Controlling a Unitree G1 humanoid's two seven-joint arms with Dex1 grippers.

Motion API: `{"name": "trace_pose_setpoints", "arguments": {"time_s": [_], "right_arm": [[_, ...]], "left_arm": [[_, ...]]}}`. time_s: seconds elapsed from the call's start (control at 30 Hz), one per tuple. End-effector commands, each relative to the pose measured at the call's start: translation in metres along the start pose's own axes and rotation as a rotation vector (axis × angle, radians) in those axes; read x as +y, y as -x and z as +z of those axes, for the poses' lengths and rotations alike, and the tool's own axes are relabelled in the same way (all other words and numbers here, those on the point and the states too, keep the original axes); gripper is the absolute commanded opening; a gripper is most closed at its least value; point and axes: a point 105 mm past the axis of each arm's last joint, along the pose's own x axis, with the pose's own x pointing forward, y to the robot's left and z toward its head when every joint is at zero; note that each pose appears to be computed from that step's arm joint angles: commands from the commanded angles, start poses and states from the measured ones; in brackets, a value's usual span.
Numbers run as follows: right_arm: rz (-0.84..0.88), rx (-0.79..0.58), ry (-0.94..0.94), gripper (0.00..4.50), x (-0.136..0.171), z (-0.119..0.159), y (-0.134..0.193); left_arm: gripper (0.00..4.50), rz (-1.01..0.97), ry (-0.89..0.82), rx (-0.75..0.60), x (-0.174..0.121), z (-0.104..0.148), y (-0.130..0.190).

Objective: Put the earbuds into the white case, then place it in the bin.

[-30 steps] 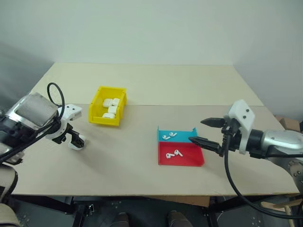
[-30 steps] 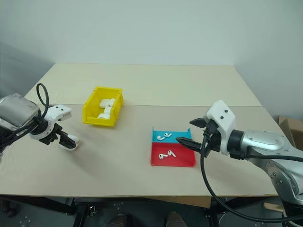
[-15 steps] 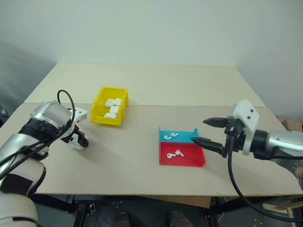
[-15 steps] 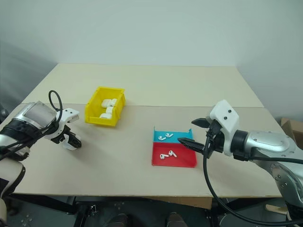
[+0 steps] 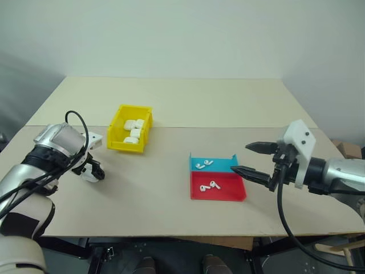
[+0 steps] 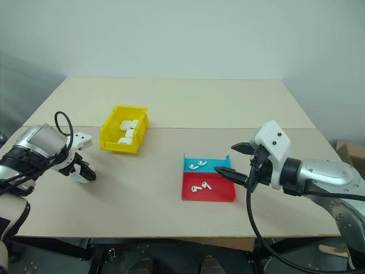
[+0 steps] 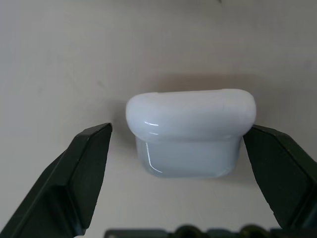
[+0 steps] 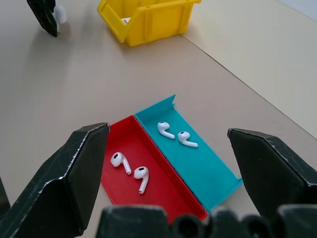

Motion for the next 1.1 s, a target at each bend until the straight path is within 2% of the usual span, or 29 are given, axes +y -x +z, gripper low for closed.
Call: {"name": "trace_pose_setpoints", "arguments": {"time_s": [0.03,0.13,0.27,0.37,0.47,0.53,0.57,0.67,0.77,0.87,1.0,1.1], "right_arm": [[-0.007,-0.03,0.039,4.48,-0.001,0.011,0.001],[-0.006,-0.03,0.039,4.48,-0.001,0.011,0.001],[-0.011,-0.027,0.039,4.48,-0.002,0.01,0.002],[-0.017,-0.026,0.042,4.48,-0.003,0.01,0.003],[-0.022,-0.029,0.039,4.48,-0.004,0.01,0.004],[-0.017,-0.045,0.02,4.48,-0.006,0.01,0.005],[-0.011,-0.055,0.01,4.48,-0.006,0.011,0.006],[0.033,-0.088,-0.025,4.48,-0.005,0.013,0.007],[0.093,-0.054,-0.014,4.48,0.001,0.01,0.005],[0.142,0.08,0.054,4.48,0.008,-0.002,-0.007],[0.179,0.206,0.082,4.48,0.011,-0.013,-0.032],[0.246,0.279,0.146,3.57,0.021,-0.02,-0.05]], "left_arm": [[3.92,-0.024,0.014,0.02,-0.006,-0.006,-0.004],[2.88,-0.03,0.015,0.022,-0.008,-0.01,-0.006],[2.79,-0.023,0.015,0.0,-0.005,-0.01,-0.004],[2.79,-0.018,-0.115,-0.13,-0.007,0.001,0.006],[2.79,-0.064,-0.213,-0.425,-0.02,0.025,0.04],[2.79,-0.125,-0.284,-0.684,-0.033,0.038,0.073],[2.79,-0.124,-0.326,-0.782,-0.036,0.04,0.086],[2.79,-0.185,-0.308,-1.064,-0.049,0.044,0.112],[2.79,-0.302,-0.324,-1.353,-0.069,0.043,0.13],[2.79,-0.583,-0.332,-1.472,-0.093,0.043,0.138],[2.79,-0.798,-0.55,-1.469,-0.133,0.041,0.139],[2.79,-0.952,-0.709,-1.474,-0.159,0.035,0.139]]}}
